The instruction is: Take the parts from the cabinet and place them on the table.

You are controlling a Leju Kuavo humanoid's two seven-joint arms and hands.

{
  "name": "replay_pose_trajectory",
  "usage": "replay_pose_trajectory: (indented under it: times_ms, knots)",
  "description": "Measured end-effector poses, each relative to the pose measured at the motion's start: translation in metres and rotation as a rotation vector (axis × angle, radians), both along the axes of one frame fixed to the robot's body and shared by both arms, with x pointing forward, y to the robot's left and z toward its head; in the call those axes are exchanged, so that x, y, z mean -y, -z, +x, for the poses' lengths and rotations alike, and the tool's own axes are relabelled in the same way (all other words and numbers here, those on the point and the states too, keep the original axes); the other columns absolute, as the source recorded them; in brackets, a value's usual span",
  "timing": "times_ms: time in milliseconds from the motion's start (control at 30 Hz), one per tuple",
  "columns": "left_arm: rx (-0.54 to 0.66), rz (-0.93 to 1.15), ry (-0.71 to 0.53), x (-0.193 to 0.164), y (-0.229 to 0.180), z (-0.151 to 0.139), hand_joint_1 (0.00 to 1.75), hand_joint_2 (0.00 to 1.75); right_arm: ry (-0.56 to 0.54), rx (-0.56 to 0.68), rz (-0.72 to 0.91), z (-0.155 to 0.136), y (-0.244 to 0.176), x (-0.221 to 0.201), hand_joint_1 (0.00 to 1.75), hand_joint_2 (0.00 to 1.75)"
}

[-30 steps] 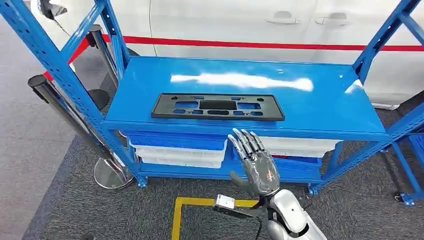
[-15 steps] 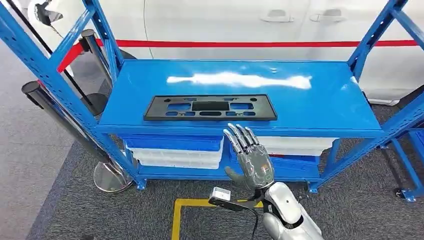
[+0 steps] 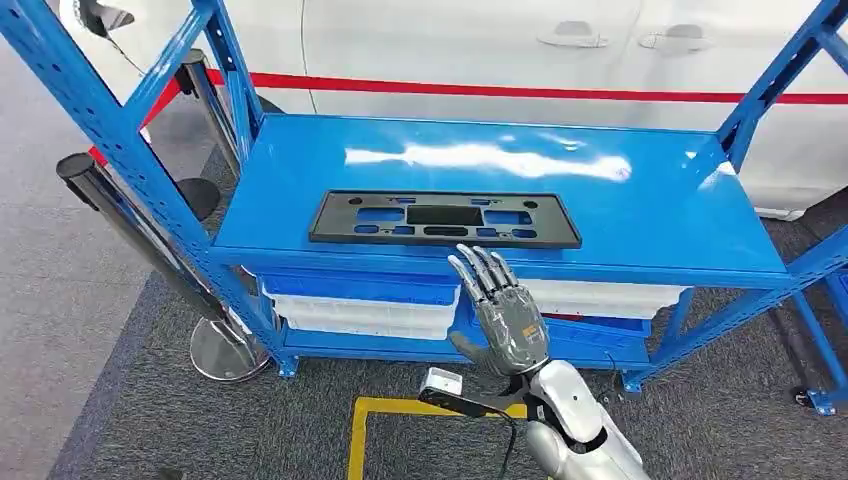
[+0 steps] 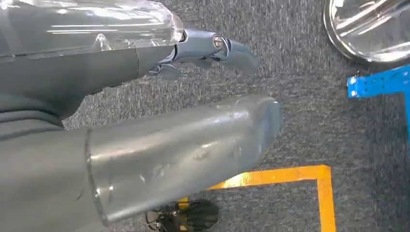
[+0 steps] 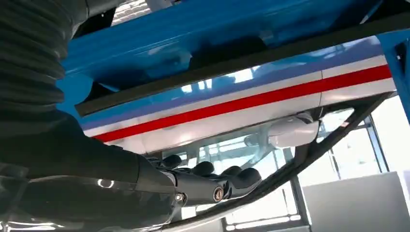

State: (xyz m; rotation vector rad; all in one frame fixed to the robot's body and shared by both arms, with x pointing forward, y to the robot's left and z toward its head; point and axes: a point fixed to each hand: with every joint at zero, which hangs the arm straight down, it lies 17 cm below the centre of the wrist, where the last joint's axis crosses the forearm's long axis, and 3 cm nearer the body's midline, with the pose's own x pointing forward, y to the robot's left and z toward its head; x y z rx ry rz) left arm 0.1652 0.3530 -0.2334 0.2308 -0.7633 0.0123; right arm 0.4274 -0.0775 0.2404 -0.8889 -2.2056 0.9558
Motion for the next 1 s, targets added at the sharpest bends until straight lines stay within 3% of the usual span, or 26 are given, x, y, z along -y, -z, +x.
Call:
replay_pose_trajectory:
  times_ms: [500, 1000]
  knots:
    - [-0.015, 0.028, -0.013, -0.019, 0.001, -0.009, 0.00, 0.00, -0.021, -0.034, 0.017, 0.007, -0.002, -0.007, 0.00, 1.75]
    - [0.002, -0.002, -0.020, -0.012, -0.001, -0.006, 0.00, 0.00, -0.025, -0.030, 0.019, 0.006, -0.004, -0.009, 0.00, 1.75]
